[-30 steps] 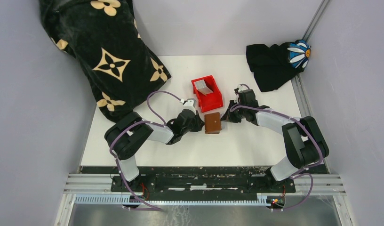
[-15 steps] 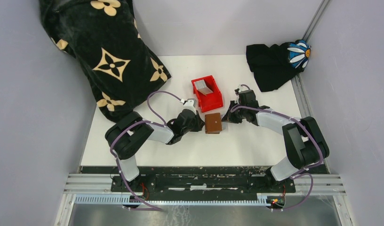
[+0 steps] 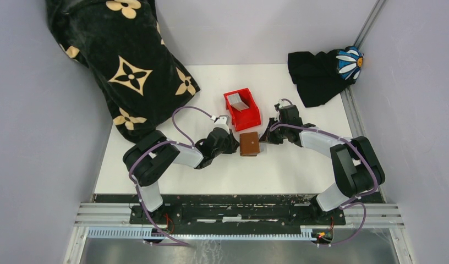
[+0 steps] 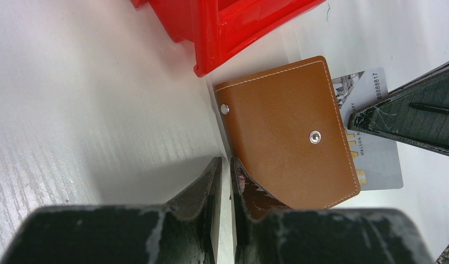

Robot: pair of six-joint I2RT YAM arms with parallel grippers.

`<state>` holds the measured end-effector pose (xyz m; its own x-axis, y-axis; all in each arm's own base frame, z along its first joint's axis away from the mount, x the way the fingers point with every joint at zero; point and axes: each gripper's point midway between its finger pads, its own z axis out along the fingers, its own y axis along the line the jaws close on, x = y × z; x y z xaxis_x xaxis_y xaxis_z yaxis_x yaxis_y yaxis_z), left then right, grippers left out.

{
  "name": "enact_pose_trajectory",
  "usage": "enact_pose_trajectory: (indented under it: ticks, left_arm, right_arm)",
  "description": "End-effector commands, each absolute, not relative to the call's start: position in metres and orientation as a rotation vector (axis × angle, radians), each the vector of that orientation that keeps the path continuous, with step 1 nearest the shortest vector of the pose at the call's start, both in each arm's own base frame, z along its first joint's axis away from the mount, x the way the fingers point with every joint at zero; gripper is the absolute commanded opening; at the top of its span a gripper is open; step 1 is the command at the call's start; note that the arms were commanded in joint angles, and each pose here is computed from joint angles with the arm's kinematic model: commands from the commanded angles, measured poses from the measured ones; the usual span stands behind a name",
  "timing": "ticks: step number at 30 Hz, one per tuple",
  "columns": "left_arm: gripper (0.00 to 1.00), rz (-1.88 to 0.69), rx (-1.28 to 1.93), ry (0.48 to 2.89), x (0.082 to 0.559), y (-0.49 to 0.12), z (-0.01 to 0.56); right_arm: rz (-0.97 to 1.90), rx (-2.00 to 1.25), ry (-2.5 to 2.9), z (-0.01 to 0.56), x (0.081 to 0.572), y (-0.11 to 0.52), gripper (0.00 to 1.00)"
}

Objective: Put the credit cards into the card holder
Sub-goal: Open the card holder at the center of the board.

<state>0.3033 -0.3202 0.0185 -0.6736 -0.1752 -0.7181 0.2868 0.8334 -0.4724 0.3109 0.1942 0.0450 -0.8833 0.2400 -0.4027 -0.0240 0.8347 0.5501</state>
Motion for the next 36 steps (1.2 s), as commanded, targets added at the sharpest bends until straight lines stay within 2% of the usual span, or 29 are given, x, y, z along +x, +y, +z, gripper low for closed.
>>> enact_pose_trajectory:
  ticks: [1, 15, 36]
  left_arm:
    - [0.18, -0.600, 0.121, 2.367, 0.279, -0.298, -0.028]
    - [0.18, -0.603, 0.122, 2.374, 0.278, -0.299, -0.031]
    - [0.17, -0.621, 0.122, 2.384, 0.274, -0.301, -0.034]
  right_arm:
    - [0.767, 0.129, 2.495, 0.058, 0.321, 0.194, 0.01]
    - [0.733, 0.109, 2.503, 0.058, 0.321, 0.191, 0.01]
    - [0.847, 0.162, 2.468, 0.061, 0.323, 0.204, 0.01]
